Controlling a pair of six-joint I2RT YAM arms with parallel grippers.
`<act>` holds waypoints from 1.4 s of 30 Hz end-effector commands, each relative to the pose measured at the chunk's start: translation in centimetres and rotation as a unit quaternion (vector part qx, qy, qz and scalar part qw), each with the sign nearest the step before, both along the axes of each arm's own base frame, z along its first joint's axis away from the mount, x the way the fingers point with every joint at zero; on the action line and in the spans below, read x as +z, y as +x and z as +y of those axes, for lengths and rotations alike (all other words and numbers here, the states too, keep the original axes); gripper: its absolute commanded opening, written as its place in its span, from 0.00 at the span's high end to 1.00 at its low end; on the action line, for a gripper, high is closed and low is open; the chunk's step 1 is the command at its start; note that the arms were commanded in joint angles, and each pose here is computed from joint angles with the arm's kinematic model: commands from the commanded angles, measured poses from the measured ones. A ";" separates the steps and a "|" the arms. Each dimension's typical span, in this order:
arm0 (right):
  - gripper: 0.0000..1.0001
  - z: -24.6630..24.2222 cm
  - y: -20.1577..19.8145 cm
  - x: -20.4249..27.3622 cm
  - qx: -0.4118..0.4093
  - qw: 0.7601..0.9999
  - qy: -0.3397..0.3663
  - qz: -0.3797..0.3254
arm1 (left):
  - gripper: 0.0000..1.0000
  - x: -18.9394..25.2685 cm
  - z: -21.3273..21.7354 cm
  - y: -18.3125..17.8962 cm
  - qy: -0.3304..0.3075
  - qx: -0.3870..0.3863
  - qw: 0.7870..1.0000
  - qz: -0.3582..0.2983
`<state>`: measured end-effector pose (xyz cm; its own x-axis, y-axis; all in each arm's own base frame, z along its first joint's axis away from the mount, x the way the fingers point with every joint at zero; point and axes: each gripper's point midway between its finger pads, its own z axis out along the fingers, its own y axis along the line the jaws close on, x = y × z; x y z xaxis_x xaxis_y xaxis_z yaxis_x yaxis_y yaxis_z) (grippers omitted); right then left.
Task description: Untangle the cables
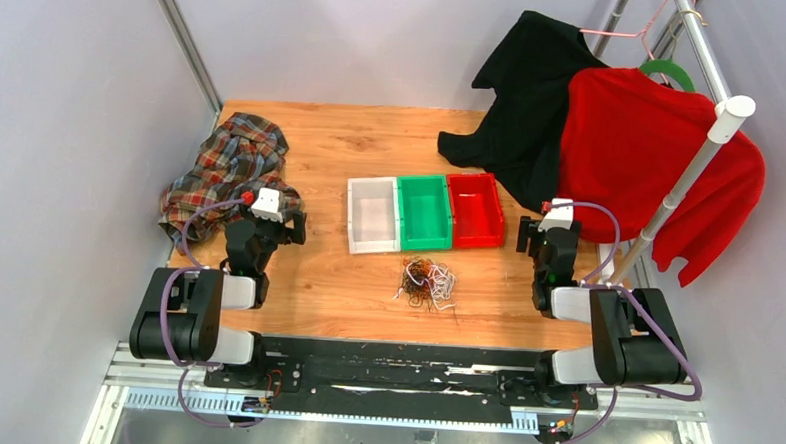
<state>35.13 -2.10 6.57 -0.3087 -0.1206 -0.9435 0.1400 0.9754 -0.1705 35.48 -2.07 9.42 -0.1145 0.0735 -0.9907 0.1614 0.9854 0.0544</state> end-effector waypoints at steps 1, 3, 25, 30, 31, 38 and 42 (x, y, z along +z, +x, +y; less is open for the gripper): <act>0.22 -0.6 0.0 0.3 -0.007 1.000 -0.004 -0.009 | 0.02 1.2 0.1 0.4 0.004 0.004 1.000 -0.023; 0.22 -0.6 0.0 0.3 -0.007 1.000 -0.004 -0.009 | 0.02 1.2 0.1 0.4 0.004 0.004 1.000 -0.023; 0.22 1.2 -0.5 8.3 -0.013 0.996 0.085 -0.011 | 0.02 6.2 -5.9 -2.6 0.033 -0.218 0.964 0.147; 0.21 5.8 0.6 10.5 0.040 0.969 0.242 -0.009 | 0.02 7.5 -8.5 -5.2 0.030 -0.296 0.931 0.213; 0.21 6.3 0.4 10.2 0.025 0.958 0.284 0.012 | 0.02 7.4 -9.0 -5.7 0.033 -0.306 0.925 0.220; 0.29 14.2 -2.9 6.8 0.157 0.936 0.266 0.170 | 0.02 5.6 -13.7 -8.0 0.068 -0.360 0.894 0.257; 0.28 17.6 -5.7 4.7 0.199 0.938 0.210 0.189 | 0.02 4.1 -15.2 -7.1 0.081 -0.359 0.888 0.275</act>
